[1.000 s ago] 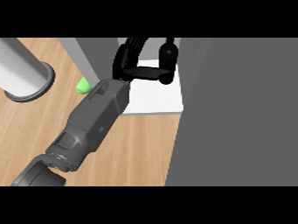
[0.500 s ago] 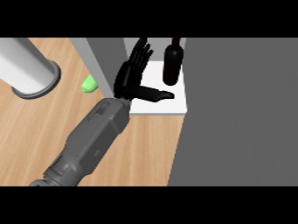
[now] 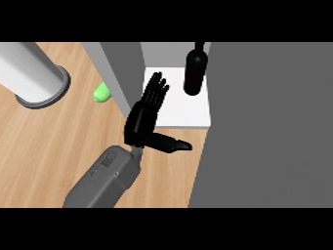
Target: Pick up the wine, place it into the cabinet and close the cabinet
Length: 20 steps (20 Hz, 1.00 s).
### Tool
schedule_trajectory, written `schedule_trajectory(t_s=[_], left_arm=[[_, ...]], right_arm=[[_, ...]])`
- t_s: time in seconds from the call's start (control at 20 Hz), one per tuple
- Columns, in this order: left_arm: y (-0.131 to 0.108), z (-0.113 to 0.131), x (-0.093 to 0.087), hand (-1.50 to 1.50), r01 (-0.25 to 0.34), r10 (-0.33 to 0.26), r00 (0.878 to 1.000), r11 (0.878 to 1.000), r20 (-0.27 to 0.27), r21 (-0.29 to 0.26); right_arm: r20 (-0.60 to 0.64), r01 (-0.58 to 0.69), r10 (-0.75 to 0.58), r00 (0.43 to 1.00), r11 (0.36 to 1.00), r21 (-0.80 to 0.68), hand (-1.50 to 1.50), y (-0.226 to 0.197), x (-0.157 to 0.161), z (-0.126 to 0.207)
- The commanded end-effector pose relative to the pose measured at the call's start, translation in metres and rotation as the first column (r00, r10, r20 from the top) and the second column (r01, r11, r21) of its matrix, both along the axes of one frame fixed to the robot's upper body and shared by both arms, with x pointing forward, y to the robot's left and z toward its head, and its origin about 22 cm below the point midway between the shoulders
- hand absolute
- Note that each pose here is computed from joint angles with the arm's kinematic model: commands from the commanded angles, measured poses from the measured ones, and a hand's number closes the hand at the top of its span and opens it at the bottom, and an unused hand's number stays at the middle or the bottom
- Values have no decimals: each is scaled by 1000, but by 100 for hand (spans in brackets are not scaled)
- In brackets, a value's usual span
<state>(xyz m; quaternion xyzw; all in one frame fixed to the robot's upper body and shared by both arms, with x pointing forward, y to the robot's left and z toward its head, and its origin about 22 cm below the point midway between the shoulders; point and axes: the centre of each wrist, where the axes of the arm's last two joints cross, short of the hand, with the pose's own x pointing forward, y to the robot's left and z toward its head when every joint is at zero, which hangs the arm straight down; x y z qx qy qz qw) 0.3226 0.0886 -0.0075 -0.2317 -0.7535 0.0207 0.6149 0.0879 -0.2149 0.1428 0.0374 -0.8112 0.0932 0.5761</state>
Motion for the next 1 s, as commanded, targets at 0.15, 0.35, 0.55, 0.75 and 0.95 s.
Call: schedule_trajectory(t_s=[0.15, 0.35, 0.55, 0.75, 0.95], left_arm=[[27, 0, -52, -150, -37, 36, 999, 998, -25, -51], [38, -9, -73, -150, -29, 26, 998, 997, -50, -68], [62, -3, -96, -150, -14, 12, 1000, 995, -29, -98], [100, -11, -97, -150, -62, 61, 998, 994, -11, -89], [128, 0, -98, -150, -96, 98, 995, 994, 29, -59]], right_arm=[[27, -46, 44, 999, 996, 82, -150, 1, -33, 43], [31, -57, 56, 998, 998, 31, -150, 1, -33, 51], [13, -149, 149, 989, 989, -21, -150, -3, -27, 47], [-4, -218, 218, 976, 976, -6, -150, 2, -32, 45], [-60, -365, 363, 930, 931, -26, -150, 1, -25, 34]])
